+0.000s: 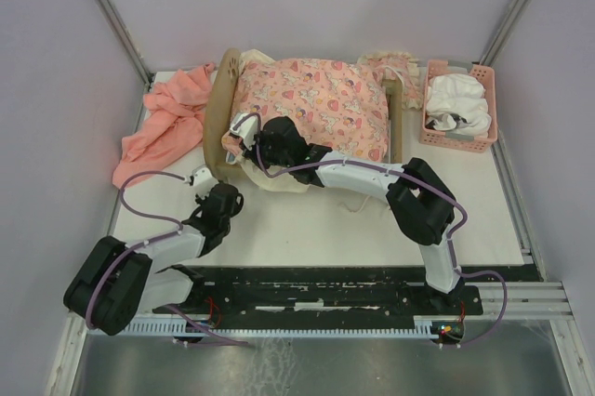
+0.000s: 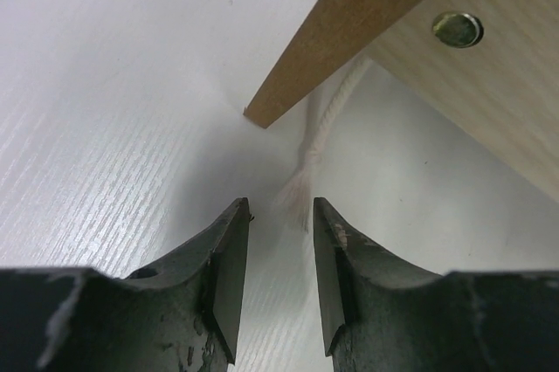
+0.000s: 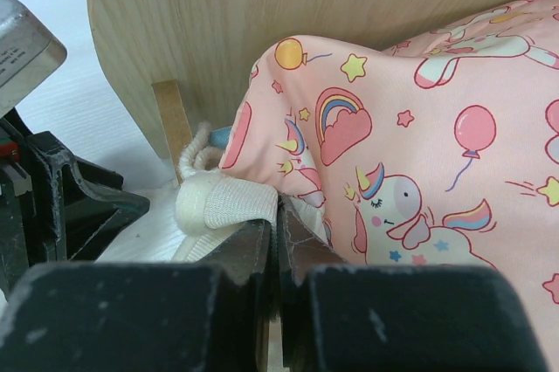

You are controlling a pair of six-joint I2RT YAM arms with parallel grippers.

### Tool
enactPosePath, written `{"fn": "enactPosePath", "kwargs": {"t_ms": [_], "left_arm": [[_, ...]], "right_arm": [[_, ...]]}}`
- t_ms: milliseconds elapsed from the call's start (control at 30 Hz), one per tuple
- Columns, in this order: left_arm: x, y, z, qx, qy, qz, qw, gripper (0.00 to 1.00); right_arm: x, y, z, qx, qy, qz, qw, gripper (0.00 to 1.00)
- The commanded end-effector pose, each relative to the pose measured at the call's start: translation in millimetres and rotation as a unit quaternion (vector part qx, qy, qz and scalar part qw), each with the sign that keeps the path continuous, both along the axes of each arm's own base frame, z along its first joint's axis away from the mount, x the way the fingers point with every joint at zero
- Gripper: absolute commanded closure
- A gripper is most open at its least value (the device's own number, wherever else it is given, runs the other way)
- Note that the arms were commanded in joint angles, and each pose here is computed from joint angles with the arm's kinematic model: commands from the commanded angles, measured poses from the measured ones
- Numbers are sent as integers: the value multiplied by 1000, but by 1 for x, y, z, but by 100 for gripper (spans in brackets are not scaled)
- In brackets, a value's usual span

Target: Set up the pet bed

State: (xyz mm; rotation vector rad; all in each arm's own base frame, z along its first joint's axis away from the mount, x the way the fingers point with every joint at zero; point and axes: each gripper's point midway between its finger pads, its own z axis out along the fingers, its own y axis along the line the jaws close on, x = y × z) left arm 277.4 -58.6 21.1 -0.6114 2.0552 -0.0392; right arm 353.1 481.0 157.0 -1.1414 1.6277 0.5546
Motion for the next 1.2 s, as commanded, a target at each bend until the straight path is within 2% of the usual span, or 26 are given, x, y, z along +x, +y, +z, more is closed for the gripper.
{"fn": "enactPosePath", "kwargs": {"t_ms": [0, 200, 267, 400, 500, 600, 733, 867, 967, 1067, 1167], "left_arm": [[13, 2, 10, 2, -27, 20, 999, 57], [17, -5, 2, 1, -1, 17, 1000, 59], [15, -6, 5, -6, -6, 12, 1000, 63], [7, -2, 4, -4, -9, 7, 1000, 77], [1, -6, 3, -14, -7, -10, 1000, 96], [-5, -7, 10, -35, -24, -12, 999, 97], [-9, 4, 29, -47, -59, 16, 997, 97], [-13, 4, 38, -71, -82, 15, 994, 97], [-17, 3, 37, -86, -89, 17, 992, 97], [-21, 0, 33, -104, -89, 12, 990, 97], [-25, -2, 32, -110, -78, 10, 991, 97]], "right_arm": [[3, 3, 29, 28, -26, -4, 999, 92], [2, 1, 33, 25, -30, -2, 999, 92], [5, -1, 32, 15, -38, -5, 999, 92], [7, -4, 30, 2, -43, -10, 999, 92], [5, -3, 29, 11, -35, -9, 999, 92], [5, -4, 30, 13, -34, -14, 999, 90], [-2, -12, 42, 17, -34, -11, 999, 76], [-34, -25, 75, 17, 8, 23, 1000, 60], [-58, -39, 93, 26, 16, 41, 999, 54], [-78, -42, 70, 19, -15, 101, 995, 53], [-96, -44, 37, -24, -86, 193, 977, 53]]}}
